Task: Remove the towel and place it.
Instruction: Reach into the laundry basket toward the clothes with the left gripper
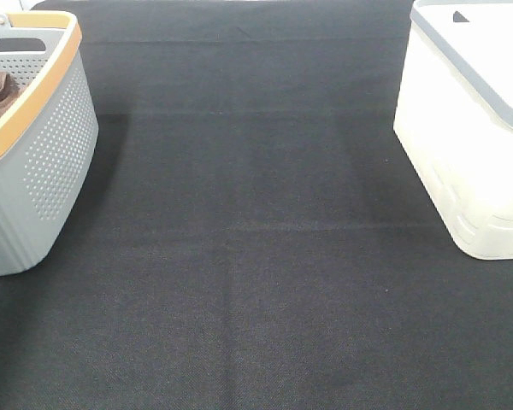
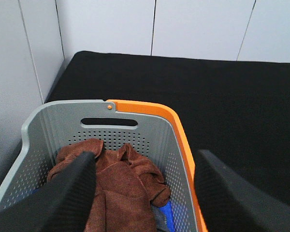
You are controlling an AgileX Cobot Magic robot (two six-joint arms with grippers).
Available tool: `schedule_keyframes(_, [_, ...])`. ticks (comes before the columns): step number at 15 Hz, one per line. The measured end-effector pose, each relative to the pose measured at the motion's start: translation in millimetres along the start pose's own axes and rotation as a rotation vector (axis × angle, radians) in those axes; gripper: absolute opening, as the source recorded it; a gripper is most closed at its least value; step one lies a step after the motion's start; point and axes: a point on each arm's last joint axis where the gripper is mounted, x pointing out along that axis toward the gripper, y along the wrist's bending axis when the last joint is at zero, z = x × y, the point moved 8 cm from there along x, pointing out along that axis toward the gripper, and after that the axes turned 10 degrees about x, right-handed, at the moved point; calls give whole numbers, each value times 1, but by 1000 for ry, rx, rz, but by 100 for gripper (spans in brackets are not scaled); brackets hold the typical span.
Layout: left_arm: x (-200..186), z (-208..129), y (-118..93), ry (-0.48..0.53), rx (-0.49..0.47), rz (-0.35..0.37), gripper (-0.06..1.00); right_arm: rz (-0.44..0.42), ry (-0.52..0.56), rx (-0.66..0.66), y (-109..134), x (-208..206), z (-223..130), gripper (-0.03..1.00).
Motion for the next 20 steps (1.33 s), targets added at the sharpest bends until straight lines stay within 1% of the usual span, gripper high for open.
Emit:
schedule_keyframes(1, [18,3,0,41,0,-3,58,0,0,0,0,0,0,96])
schedule_keyframes(2, [42,5,1,116,-1,-7,59,0,0,0,0,0,0,96])
schedule_keyframes(5, [81,9,3,243,14,-9,59,0,0,0,0,0,0,96])
schedule_keyframes(6, [95,4,5,290,25,-3,59,0,0,0,0,0,0,96])
schedule_keyframes(7, [107,1,12,328,19,10,59,0,0,0,0,0,0,96])
schedule_keyframes(8, [107,1,12,328,19,10,59,0,0,0,0,0,0,96])
schedule_keyframes(9, [124,-9,29,391,-10,49,59,0,0,0,0,0,0,96])
schedule_keyframes(12, [156,-38,55,502,-47,97,59,0,0,0,0,0,0,96])
schedule_keyframes(14, [181,-50,67,541,-62,114,59,0,0,0,0,0,0,96])
schedule_keyframes(16, [200,-66,77,592,-102,134,59,0,0,0,0,0,0,96])
schedule_keyframes(20, [237,-106,83,713,-139,142,59,0,0,0,0,0,0,96])
